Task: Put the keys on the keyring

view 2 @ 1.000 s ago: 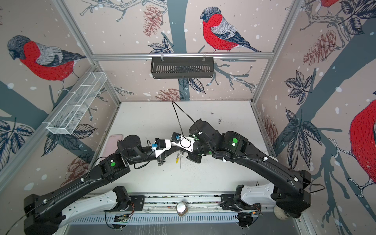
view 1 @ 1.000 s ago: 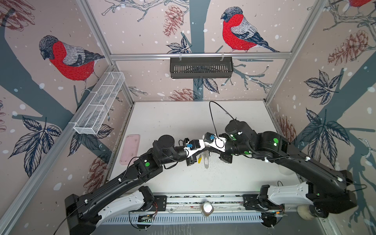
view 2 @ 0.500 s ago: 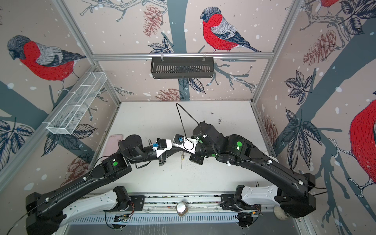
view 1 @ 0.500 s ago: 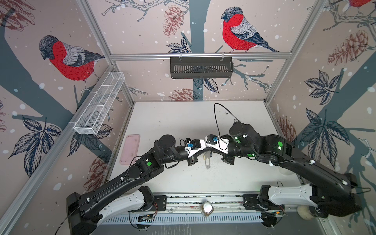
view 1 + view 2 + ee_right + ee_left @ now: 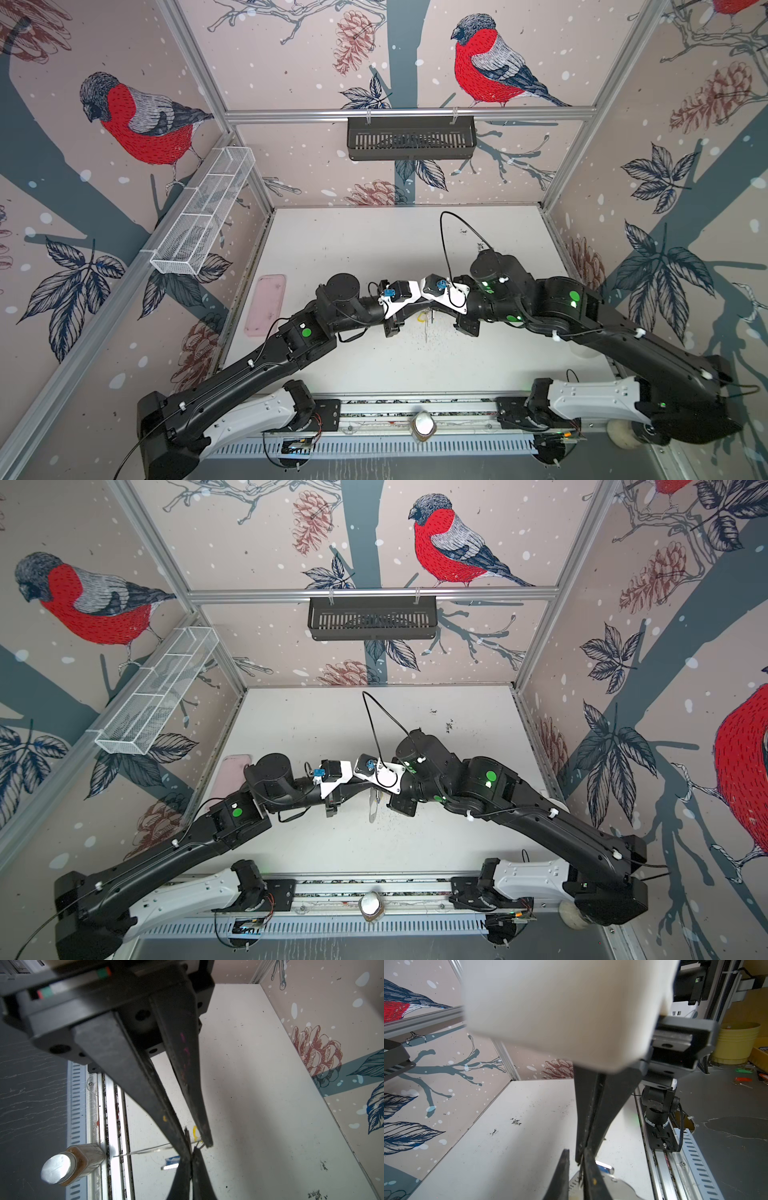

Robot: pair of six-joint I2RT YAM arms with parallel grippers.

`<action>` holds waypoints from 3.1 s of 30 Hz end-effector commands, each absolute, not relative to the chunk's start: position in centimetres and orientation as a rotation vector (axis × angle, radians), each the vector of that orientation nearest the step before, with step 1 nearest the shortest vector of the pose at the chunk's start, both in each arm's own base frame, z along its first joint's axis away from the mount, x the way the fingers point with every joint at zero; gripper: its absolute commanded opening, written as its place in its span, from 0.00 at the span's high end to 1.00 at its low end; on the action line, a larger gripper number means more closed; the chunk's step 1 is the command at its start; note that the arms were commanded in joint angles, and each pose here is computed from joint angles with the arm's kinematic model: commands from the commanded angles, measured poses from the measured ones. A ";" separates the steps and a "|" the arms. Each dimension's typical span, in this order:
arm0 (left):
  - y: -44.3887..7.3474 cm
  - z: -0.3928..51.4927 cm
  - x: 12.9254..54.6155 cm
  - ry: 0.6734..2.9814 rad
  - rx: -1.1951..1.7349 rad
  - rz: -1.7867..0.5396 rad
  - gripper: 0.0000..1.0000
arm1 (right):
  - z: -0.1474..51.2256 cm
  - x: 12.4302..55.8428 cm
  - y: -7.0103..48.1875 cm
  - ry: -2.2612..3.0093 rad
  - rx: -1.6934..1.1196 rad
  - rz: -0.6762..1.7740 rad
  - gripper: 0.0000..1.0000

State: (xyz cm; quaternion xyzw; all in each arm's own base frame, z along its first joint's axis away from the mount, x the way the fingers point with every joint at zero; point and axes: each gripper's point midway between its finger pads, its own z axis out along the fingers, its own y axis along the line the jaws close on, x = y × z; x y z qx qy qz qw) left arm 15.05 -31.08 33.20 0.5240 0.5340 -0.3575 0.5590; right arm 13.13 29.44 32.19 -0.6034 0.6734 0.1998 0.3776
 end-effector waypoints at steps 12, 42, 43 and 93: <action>-30.7 31.6 15.5 1.338 1.253 -0.823 0.87 | 35.5 12.6 31.5 1.566 -1.498 0.626 1.00; -30.9 33.6 16.3 1.215 1.090 -0.875 1.00 | 35.7 13.9 30.4 1.555 -1.237 0.657 0.77; -30.8 33.7 16.3 1.210 1.084 -0.879 1.00 | 35.6 14.0 30.2 1.559 -1.222 0.655 0.75; -28.9 34.3 13.4 0.994 1.021 -1.170 1.00 | 30.7 12.4 29.8 1.528 -1.082 0.862 0.61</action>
